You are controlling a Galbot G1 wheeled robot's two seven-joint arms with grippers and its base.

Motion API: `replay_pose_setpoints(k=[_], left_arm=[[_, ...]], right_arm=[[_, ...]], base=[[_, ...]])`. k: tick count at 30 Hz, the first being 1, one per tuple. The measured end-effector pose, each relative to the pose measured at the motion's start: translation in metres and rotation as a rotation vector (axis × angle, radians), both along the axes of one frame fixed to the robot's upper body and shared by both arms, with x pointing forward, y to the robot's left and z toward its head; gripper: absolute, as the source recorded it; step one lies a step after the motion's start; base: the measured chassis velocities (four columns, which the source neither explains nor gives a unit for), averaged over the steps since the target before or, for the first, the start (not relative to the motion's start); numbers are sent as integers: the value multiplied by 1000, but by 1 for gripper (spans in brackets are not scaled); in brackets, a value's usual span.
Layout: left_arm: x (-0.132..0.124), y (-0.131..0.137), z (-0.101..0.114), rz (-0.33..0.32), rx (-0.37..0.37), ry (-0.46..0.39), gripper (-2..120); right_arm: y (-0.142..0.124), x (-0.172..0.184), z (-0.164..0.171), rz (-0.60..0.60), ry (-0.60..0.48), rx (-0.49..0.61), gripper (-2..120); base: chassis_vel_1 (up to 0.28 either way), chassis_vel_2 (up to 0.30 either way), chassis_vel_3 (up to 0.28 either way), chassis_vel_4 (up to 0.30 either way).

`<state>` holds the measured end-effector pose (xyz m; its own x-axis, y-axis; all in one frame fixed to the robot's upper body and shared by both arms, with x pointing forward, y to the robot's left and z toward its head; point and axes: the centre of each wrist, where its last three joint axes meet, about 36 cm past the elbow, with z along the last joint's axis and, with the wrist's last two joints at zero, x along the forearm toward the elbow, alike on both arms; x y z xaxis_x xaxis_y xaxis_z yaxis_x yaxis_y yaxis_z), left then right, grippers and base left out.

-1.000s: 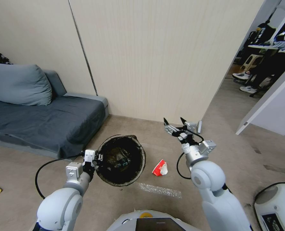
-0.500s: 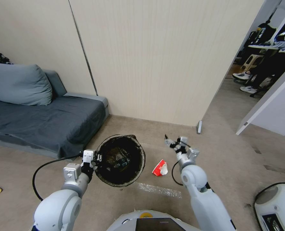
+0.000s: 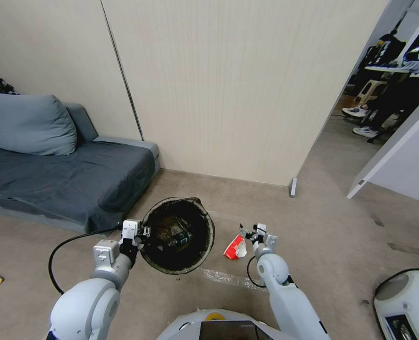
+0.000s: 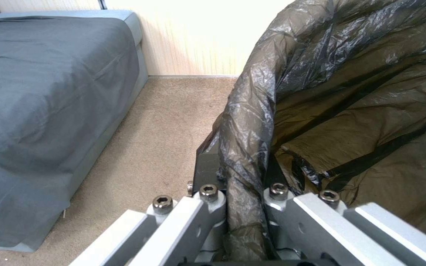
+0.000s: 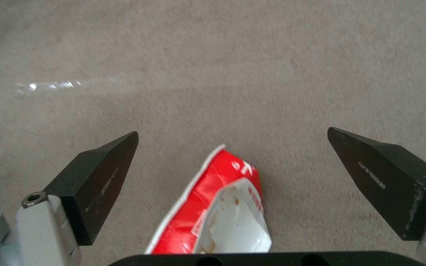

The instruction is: Pick up the trash bin, then pick up the garbage from the floor and place it into the trash bin.

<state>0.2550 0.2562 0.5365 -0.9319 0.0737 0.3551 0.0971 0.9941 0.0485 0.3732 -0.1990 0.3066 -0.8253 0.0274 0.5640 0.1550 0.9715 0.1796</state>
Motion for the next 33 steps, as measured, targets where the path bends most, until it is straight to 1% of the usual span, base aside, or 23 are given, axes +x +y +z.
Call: replay_pose_setpoints(k=[2, 4, 6, 12, 15, 24, 33], left_arm=[[0, -1, 0, -1, -2, 1, 1], [0, -1, 0, -1, -2, 1, 1], [0, -1, -1, 0, -1, 4, 1], [-1, -1, -2, 0, 2, 8, 1], [-2, -2, -2, -1, 2, 12, 1], [-3, -3, -4, -1, 1, 20, 1], [-4, -4, -5, 1, 1, 23, 1]], right_arm=[[3, -3, -16, -4, 29, -12, 100], [3, -3, -19, -4, 35, -15, 100], [6, -2, -39, -19, 65, -31, 100], [7, -1, -57, -27, 96, -30, 100], [11, 1, -71, -17, 109, -16, 100], [22, 12, -85, 13, 87, -36, 100], [29, 24, -100, 9, 122, -37, 100]], base=[[0, 0, 0, 0], [0, 0, 0, 0], [0, 0, 0, 0], [0, 0, 0, 0], [0, 0, 0, 0], [0, 0, 0, 0], [0, 0, 0, 0]])
